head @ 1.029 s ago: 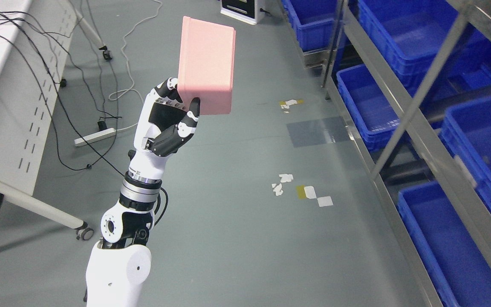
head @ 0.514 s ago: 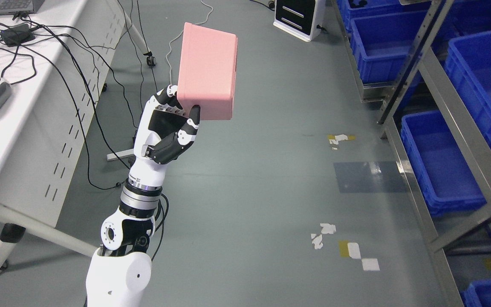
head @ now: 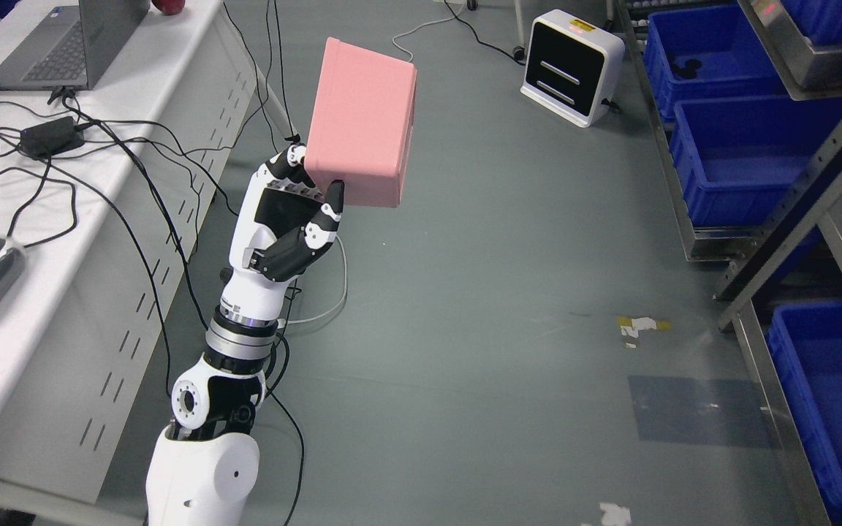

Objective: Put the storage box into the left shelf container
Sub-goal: 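Hold the pink box raised in the left hand while turning toward the rack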

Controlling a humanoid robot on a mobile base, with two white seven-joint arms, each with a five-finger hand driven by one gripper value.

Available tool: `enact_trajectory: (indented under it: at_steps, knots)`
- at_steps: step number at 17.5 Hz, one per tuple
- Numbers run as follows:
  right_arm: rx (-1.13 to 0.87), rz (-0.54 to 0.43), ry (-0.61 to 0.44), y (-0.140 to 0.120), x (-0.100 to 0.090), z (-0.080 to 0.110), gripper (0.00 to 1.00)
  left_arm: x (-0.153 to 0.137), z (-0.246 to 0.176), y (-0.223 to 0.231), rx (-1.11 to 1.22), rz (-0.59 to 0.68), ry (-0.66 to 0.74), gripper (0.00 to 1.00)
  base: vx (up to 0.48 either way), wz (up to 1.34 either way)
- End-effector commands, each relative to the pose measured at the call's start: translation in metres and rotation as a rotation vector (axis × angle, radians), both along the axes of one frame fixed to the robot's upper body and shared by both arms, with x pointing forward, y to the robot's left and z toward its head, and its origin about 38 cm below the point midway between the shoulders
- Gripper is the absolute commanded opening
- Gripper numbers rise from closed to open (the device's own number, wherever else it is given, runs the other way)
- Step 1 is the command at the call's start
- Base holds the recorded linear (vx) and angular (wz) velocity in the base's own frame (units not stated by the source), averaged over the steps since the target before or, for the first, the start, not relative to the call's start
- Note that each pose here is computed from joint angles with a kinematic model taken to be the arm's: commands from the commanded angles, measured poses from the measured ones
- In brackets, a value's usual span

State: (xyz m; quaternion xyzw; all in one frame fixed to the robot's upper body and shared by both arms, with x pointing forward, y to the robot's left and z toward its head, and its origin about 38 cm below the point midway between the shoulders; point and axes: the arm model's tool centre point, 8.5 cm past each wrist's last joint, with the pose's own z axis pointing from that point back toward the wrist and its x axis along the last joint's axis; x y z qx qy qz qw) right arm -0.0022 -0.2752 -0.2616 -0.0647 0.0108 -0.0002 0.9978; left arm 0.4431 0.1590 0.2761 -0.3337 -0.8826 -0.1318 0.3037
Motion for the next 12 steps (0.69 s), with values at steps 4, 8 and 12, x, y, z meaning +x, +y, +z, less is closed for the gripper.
enact_trajectory:
  at_steps: [4, 8, 12]
  knots:
    - [-0.018, -0.002, -0.005, -0.011, -0.002, 0.001, 1.0, 0.0, 0.0, 0.007, 0.013, 0.01, 0.003, 0.0, 0.532, 0.02]
    - [-0.018, -0.002, -0.007, -0.011, -0.001, 0.001, 1.0, -0.002, -0.014, 0.005, 0.022, -0.001, 0.048, 0.0, 0.517, -0.11]
    - [-0.018, -0.002, -0.005, -0.011, -0.002, 0.001, 1.0, -0.006, -0.028, -0.004, 0.039, -0.026, 0.083, 0.0, 0.534, -0.17]
